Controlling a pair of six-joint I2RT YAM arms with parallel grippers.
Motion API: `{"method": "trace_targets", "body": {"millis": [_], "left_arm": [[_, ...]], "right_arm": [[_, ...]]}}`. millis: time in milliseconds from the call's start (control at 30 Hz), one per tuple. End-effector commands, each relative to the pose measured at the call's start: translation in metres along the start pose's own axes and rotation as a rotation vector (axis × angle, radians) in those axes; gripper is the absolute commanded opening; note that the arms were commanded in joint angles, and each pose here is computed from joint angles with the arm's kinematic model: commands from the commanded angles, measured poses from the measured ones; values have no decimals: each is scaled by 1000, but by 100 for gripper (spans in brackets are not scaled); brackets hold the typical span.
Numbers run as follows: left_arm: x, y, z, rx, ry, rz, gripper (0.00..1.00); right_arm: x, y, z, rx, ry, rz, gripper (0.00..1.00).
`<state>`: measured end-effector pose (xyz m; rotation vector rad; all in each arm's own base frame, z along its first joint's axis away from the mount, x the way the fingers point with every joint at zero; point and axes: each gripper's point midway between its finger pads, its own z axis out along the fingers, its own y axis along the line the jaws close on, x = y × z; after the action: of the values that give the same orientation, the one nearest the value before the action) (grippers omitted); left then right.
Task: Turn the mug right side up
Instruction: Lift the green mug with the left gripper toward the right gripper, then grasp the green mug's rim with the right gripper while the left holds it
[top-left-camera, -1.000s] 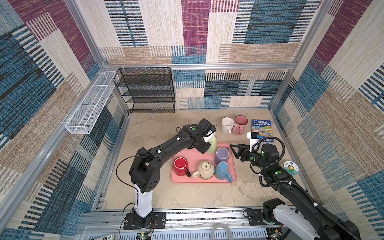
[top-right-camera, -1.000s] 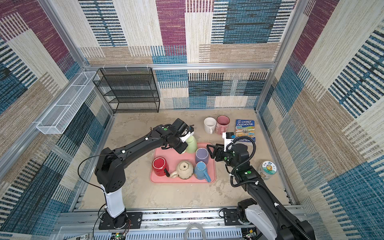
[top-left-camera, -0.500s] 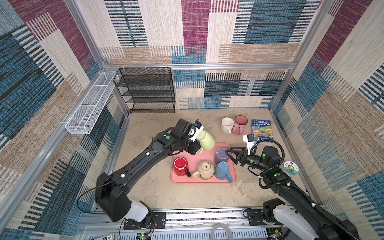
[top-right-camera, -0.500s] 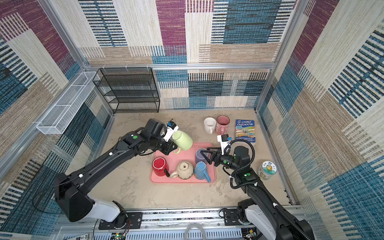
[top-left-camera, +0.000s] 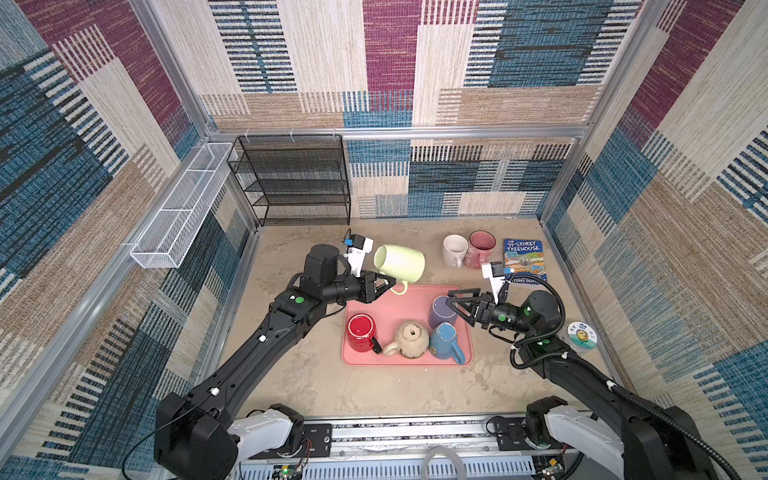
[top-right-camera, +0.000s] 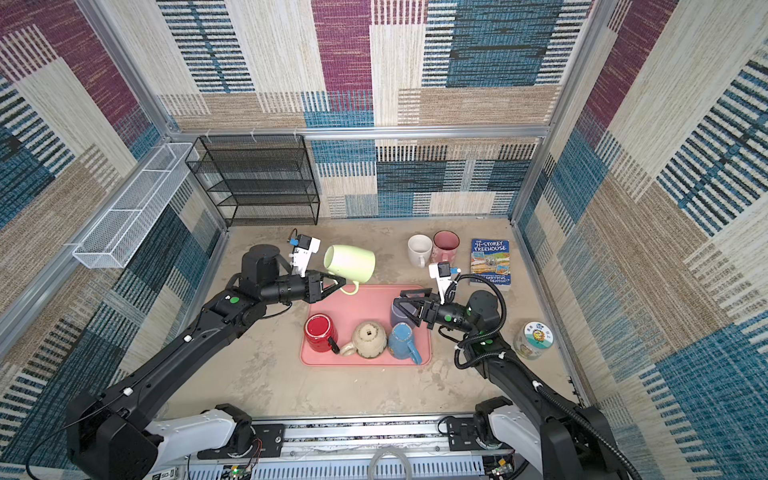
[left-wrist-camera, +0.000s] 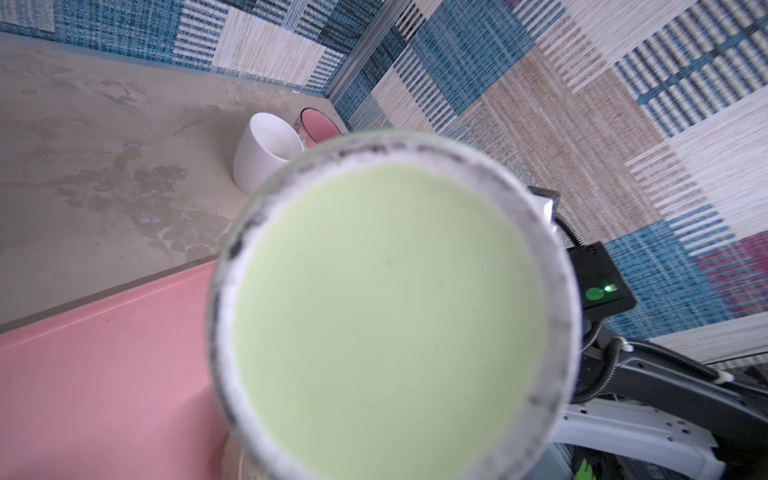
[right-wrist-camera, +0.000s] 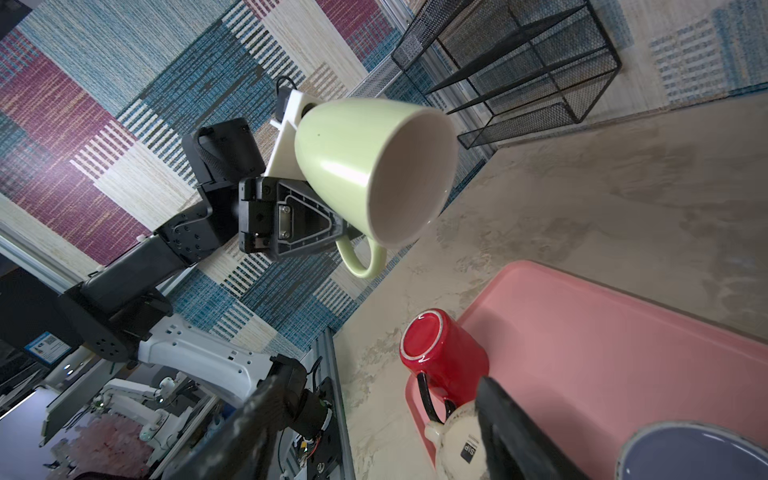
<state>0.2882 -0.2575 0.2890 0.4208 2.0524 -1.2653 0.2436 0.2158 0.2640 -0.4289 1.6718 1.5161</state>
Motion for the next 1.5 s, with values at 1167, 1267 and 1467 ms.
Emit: {"method": "trace_targets", "body": {"millis": [1167,1267,1467], "left_arm": [[-54,-56,-3,375,-196,18,0],[-51,-54,-3,373,-191,11,0],[-51,-54,-3,384,-207,32,0]], "right_arm": [[-61,47,86,-299,19,-39,36],[-64,47,89,-304,14,-38,35],[-69,48,95,-327,6,-22,30]]}}
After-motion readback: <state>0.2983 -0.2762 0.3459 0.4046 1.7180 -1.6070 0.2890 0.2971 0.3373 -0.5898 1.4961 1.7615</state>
